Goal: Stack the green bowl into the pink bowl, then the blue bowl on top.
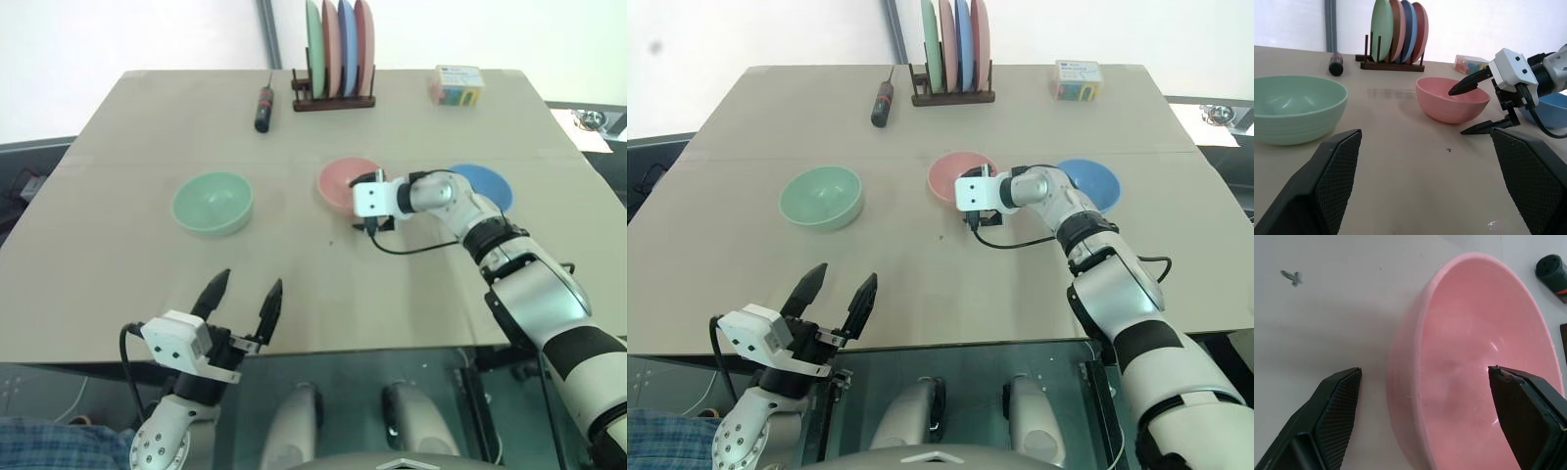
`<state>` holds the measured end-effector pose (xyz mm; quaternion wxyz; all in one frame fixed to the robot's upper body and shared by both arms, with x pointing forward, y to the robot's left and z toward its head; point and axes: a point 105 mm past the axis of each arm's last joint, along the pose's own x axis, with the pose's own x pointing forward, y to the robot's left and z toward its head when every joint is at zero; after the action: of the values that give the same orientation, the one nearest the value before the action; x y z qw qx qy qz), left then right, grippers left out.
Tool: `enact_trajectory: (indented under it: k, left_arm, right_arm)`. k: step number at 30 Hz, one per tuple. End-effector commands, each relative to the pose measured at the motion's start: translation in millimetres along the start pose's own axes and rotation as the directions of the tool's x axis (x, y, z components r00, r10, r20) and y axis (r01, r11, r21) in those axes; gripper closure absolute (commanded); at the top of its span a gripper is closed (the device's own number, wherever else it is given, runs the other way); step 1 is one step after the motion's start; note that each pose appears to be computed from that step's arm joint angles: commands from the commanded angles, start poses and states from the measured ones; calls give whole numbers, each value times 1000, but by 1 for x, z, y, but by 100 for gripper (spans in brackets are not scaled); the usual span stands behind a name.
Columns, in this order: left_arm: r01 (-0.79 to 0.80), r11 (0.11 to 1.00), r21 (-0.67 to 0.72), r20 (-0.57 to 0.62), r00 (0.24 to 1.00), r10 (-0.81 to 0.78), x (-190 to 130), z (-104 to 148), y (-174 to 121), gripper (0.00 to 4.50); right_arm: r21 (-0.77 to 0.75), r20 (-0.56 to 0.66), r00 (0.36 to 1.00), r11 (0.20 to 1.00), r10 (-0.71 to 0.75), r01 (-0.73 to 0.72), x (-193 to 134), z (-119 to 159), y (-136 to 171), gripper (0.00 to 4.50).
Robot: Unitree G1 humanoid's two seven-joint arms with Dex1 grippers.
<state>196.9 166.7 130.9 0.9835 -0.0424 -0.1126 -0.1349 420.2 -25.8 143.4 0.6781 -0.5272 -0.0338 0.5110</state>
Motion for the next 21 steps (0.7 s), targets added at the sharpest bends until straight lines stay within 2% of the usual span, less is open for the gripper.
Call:
enact_trajectory:
  k: [1, 11, 12, 14, 15, 21]
  left_arm:
    - [8, 1000, 25, 34, 999, -8, 1, 8, 0, 3]
    - [26, 999, 29, 32, 999, -27, 3, 7, 0, 3]
    - [30, 999, 28, 34, 999, -31, 3, 7, -1, 0]
    - [37, 999, 26, 37, 999, -38, 4, 8, -2, 0]
    - [39, 999, 26, 38, 998, -40, 4, 8, -2, 0]
    - [47, 999, 24, 41, 998, -48, 4, 7, -4, 0]
  right_arm:
    - [-22, 31, 999, 999, -37, 37, -6, 8, -14, 14]
    - [-2, 2, 999, 999, -34, 34, -9, 0, -14, 14]
    - [-6, 6, 1000, 1000, -25, 25, -9, 0, -13, 65]
    - [-7, 9, 1000, 1000, -20, 20, -10, 0, -12, 116]
    - [-5, 8, 1000, 1000, -21, 21, -11, 0, -12, 185]
    - [3, -1, 1000, 1000, -27, 27, -12, -1, -15, 437]
